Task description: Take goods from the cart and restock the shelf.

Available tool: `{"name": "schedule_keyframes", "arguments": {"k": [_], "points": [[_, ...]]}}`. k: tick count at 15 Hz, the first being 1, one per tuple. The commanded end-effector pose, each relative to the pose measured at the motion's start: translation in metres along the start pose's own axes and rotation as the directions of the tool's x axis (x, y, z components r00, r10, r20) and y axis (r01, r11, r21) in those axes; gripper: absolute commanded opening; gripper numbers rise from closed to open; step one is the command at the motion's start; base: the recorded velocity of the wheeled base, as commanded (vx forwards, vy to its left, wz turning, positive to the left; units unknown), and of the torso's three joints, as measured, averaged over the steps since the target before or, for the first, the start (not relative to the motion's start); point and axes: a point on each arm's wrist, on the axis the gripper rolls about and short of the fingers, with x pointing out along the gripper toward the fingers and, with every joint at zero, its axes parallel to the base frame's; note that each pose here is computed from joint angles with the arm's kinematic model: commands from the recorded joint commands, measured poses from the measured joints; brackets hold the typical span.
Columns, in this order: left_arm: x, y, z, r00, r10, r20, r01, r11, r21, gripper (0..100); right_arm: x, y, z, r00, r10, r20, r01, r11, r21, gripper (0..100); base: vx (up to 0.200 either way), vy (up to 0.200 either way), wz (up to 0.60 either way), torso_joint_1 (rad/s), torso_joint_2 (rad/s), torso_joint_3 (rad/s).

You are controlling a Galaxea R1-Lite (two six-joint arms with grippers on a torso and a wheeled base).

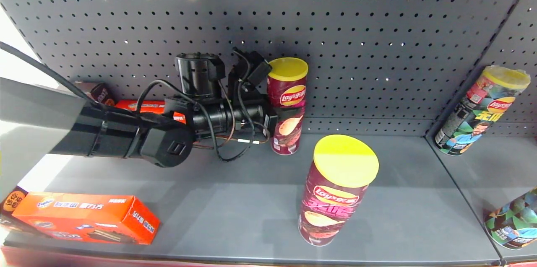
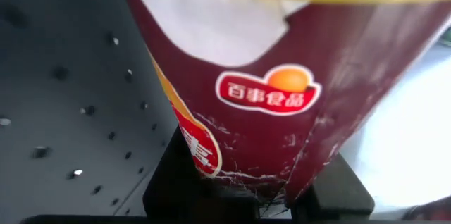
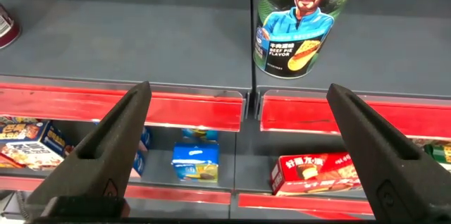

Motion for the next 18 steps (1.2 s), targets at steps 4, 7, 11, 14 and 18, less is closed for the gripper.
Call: {"name": "schedule_keyframes", "arguments": {"k": [4, 7, 11, 14, 18], "points": [[0.013, 0.002, -0.022, 0.999, -0.011, -0.037, 0.011, 1.0, -0.023, 0, 0.0, 0.0, 0.0, 1.0, 0.0, -0.001, 0.0, 1.0, -0.001, 100, 0.0, 0.0, 0.0, 0.0, 0.0, 0.0], [0.011, 0.002, -0.024, 0.999, -0.01, -0.049, 0.008, 0.999, -0.034, 100, 0.0, 0.0, 0.0, 1.0, 0.0, -0.001, 0.0, 1.0, -0.001, 100, 0.0, 0.0, 0.0, 0.0, 0.0, 0.0], [-0.015, 0.0, -0.007, 0.997, 0.007, -0.081, -0.012, 0.998, -0.06, 100, 0.0, 0.0, 0.0, 1.0, 0.0, -0.001, 0.0, 1.0, -0.001, 100, 0.0, 0.0, 0.0, 0.0, 0.0, 0.0], [-0.039, -0.013, -0.003, 0.992, 0.022, -0.126, -0.031, 0.997, -0.074, 100, 0.0, 0.0, 0.0, 1.0, 0.0, -0.001, 0.0, 1.0, -0.001, 100, 0.0, 0.0, 0.0, 0.0, 0.0, 0.0], [-0.045, -0.015, -0.009, 0.974, 0.144, -0.173, -0.148, 0.989, -0.013, 100, 0.0, 0.0, 0.0, 1.0, 0.0, -0.001, 0.0, 1.0, -0.001, 100, 0.0, 0.0, 0.0, 0.0, 0.0, 0.0]]}}
